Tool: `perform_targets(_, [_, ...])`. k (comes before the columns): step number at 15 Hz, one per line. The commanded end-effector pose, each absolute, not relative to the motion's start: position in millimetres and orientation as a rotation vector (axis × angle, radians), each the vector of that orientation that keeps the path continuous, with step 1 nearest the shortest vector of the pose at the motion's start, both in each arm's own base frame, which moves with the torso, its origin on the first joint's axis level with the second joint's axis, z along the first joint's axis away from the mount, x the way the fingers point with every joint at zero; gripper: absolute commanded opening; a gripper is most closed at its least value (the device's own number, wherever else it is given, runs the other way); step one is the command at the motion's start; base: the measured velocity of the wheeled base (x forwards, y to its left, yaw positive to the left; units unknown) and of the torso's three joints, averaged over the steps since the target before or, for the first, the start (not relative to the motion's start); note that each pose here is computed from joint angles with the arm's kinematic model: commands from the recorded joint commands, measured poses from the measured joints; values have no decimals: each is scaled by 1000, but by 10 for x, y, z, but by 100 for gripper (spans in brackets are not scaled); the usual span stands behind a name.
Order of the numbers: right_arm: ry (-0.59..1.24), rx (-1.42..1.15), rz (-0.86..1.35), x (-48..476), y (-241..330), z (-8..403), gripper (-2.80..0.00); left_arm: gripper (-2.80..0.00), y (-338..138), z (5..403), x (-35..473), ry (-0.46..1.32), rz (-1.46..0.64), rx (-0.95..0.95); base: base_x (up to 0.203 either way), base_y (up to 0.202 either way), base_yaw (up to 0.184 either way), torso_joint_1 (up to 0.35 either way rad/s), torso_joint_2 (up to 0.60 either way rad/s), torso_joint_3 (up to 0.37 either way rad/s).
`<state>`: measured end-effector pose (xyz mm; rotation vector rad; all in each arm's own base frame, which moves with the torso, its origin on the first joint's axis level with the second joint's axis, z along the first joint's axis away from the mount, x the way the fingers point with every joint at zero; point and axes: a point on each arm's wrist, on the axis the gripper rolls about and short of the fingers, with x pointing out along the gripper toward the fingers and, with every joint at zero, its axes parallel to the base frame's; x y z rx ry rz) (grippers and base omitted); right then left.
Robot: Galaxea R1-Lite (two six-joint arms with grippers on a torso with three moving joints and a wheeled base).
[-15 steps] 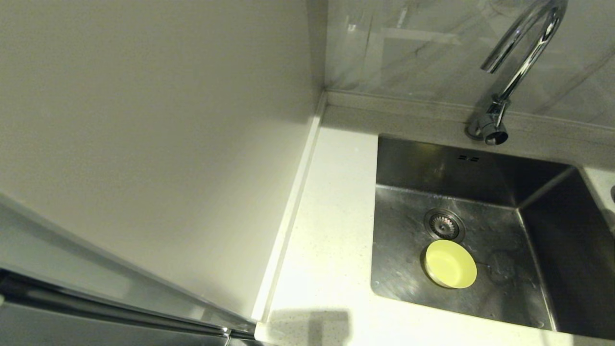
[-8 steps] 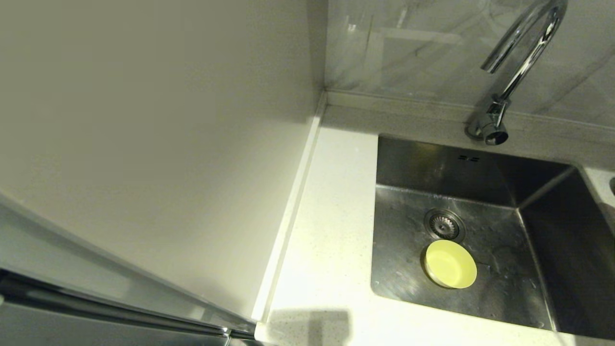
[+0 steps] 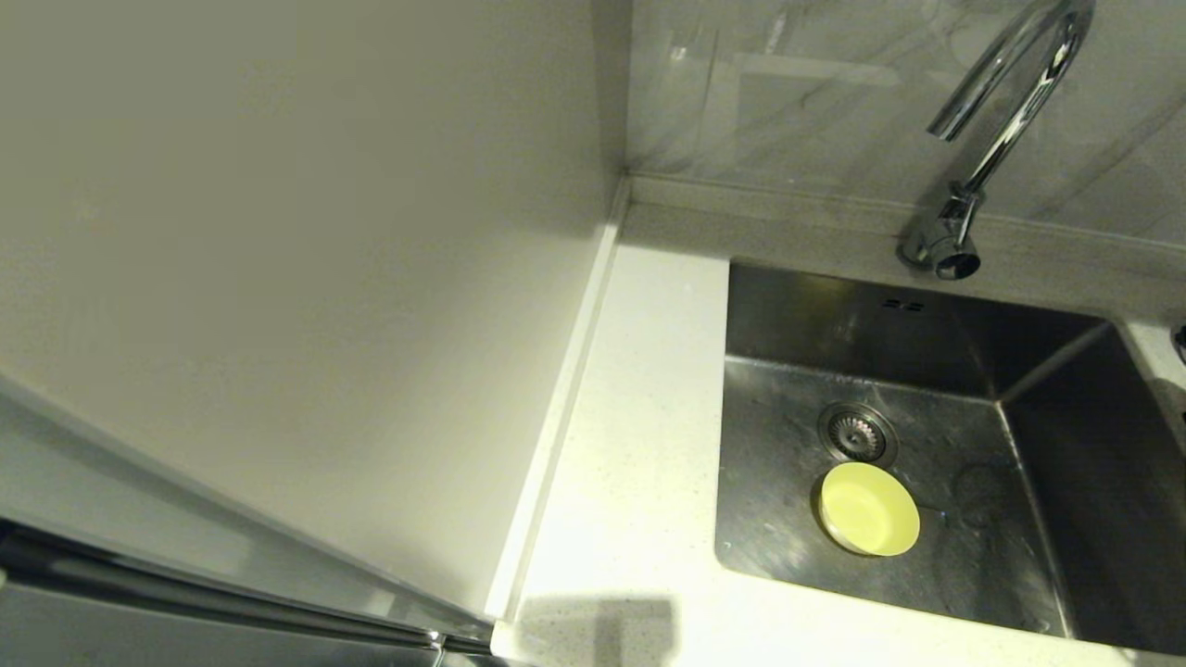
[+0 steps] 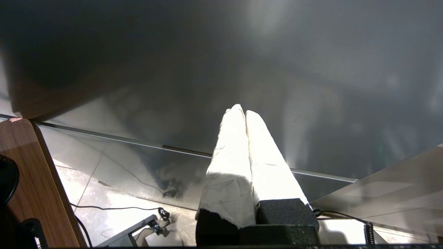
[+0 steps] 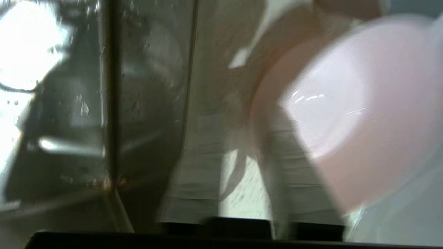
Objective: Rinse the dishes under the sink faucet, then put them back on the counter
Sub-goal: Put a bowl back to the table from the sink
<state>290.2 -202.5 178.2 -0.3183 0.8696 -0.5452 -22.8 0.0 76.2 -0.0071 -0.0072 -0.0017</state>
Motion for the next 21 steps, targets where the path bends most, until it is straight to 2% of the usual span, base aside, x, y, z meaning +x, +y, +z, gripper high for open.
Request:
perform_targets(1, [858,-316,-555,2899,-2043,1788,0,-280,0,754,-226,-5,-2,-8,0,0,0,0,0,0])
perform_targets(6, [784,-306,-593,2835,-2025,1964,0,-280,0,754,-226,-5,-2,-8,0,0,0,0,0,0])
perform_targets(11, [565,-310,-574,2692,-1895,2371,0,-280,0,754,-226,-5,-2,-8,0,0,0,0,0,0])
perform_targets(16, [477,-291,-257,2276,-1342,2388,0,-280,0,754,-226,-5,-2,-8,0,0,0,0,0,0])
perform_targets(21, [494,-434,117,2341,-893,2105,0,-280,0,754,-226,-5,-2,-8,0,0,0,0,0,0])
